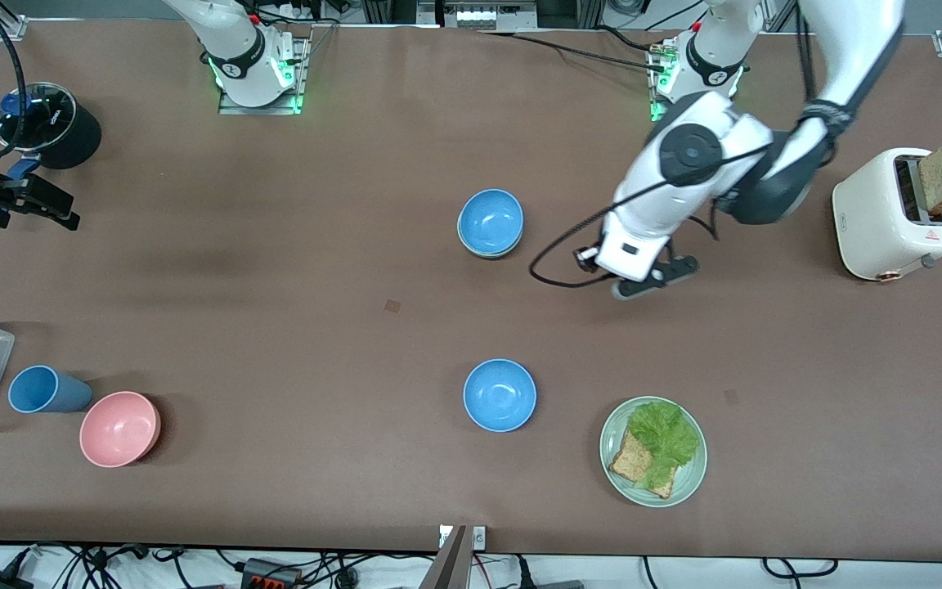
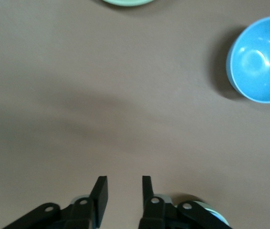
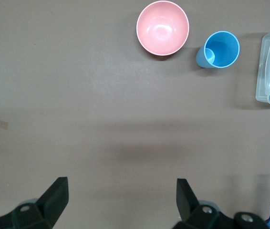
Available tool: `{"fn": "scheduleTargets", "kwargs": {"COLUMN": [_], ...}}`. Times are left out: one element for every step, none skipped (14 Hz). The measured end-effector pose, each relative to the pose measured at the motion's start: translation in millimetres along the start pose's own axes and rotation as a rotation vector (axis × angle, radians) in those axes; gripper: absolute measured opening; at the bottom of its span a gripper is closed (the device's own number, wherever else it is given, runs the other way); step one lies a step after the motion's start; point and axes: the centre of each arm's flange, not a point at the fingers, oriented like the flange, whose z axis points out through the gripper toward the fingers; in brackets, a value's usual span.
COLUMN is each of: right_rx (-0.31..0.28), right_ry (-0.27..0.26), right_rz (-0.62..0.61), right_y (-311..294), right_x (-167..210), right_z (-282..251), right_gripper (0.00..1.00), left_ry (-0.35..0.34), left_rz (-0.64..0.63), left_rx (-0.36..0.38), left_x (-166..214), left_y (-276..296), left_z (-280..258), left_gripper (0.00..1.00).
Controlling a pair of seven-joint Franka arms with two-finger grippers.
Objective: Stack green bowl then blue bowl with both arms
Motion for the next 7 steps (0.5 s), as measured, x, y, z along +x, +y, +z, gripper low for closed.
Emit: {"fn": "scheduleTargets", "kwargs": {"right_rx": [0.0,0.0,0.0,0.0,0.001,0.001,0.001], "right_ry": [-0.002,-0.003,-0.006,-0.011,-0.016,-0.018,-0.019], "right_rz": [0.0,0.0,0.0,0.0,0.0,0.0,0.0], "right_y": [0.0,0.0,0.0,0.0,0.0,0.0,0.0], "right_x": [-0.2,-0.3,-0.6,-1.1,-1.6,-1.9,-2.0], "right_z": [0.3,0.5,0.8,1.4,2.0,2.4,2.5], "right_gripper": [1.0,1.0,1.0,1.0,1.0,1.0,1.0], "left_ry": [-0.014,-0.027,-0.034,-0.037,-0.043,-0.057,-0.074], "left_rz": [0.025,0.066,0.114,0.17,0.221,0.259,0.286], "left_rx": [0.009,0.017,0.021,0.019,0.013,0.0,-0.02], "left_x": [10.0,20.5,32.8,46.3,59.2,71.2,82.9], "left_y": [-7.7,-17.4,-29.4,-42.9,-57.4,-73.5,-92.4], "left_z": [-11.9,-22.7,-33.0,-43.2,-52.0,-59.0,-67.1], "left_gripper": [0.47,0.48,0.56,0.64,0.74,0.83,0.93]}}
